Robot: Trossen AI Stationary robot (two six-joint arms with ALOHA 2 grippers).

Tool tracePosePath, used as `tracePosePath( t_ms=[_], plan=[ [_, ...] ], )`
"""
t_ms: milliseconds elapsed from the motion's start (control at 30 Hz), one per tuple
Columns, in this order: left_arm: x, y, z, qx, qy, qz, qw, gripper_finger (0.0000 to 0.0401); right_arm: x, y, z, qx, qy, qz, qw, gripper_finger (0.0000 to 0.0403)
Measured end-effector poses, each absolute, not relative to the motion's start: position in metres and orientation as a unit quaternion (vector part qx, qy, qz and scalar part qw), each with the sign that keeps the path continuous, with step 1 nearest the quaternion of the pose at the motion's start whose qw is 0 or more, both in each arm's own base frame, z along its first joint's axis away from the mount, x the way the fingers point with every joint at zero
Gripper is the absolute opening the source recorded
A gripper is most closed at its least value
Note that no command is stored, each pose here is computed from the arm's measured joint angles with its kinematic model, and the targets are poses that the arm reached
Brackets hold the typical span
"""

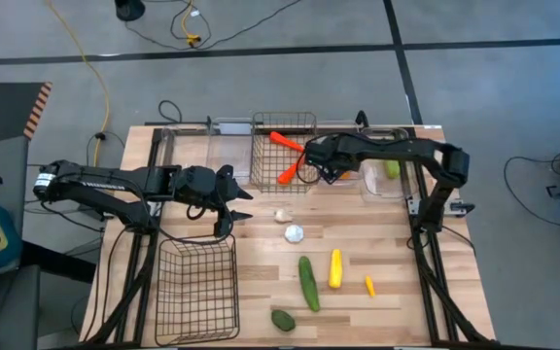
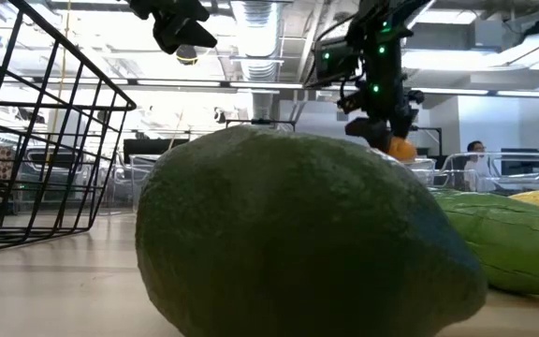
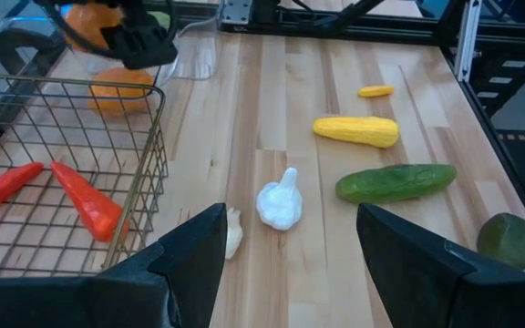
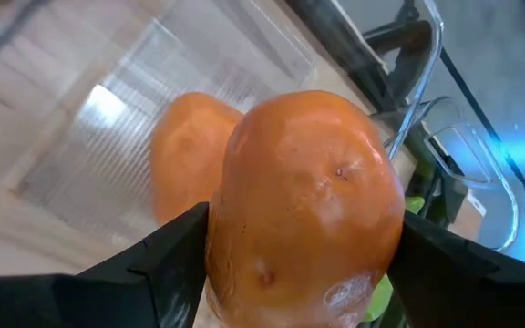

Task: Sort produce into baskets
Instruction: Put the yellow mango into the middle right transparent bin

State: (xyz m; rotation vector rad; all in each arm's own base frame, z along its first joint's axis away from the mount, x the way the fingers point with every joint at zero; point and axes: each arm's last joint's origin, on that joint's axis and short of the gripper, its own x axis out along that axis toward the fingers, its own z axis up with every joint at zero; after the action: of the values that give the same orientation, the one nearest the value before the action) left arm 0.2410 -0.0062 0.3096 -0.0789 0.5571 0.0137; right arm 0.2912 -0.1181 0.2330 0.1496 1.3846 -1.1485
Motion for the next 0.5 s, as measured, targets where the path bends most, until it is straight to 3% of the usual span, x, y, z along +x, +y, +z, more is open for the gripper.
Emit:
tracePosePath(
  t_ms=[167,500],
  plan=[
    [0.241,-0.0063,0.3096,-0.039,0.275,0.007,0.961,0.0234,0.2934,-0.121,0.2241,0.061,0.618,-0.495,0.607,0.032],
    [0.241,-0.0063,0.3096,-0.039,0.275,0.007,0.961,0.0234,0.2922,-0.1204,0.2243,0.06,0.624,-0.493,0.603,0.0395]
  ],
)
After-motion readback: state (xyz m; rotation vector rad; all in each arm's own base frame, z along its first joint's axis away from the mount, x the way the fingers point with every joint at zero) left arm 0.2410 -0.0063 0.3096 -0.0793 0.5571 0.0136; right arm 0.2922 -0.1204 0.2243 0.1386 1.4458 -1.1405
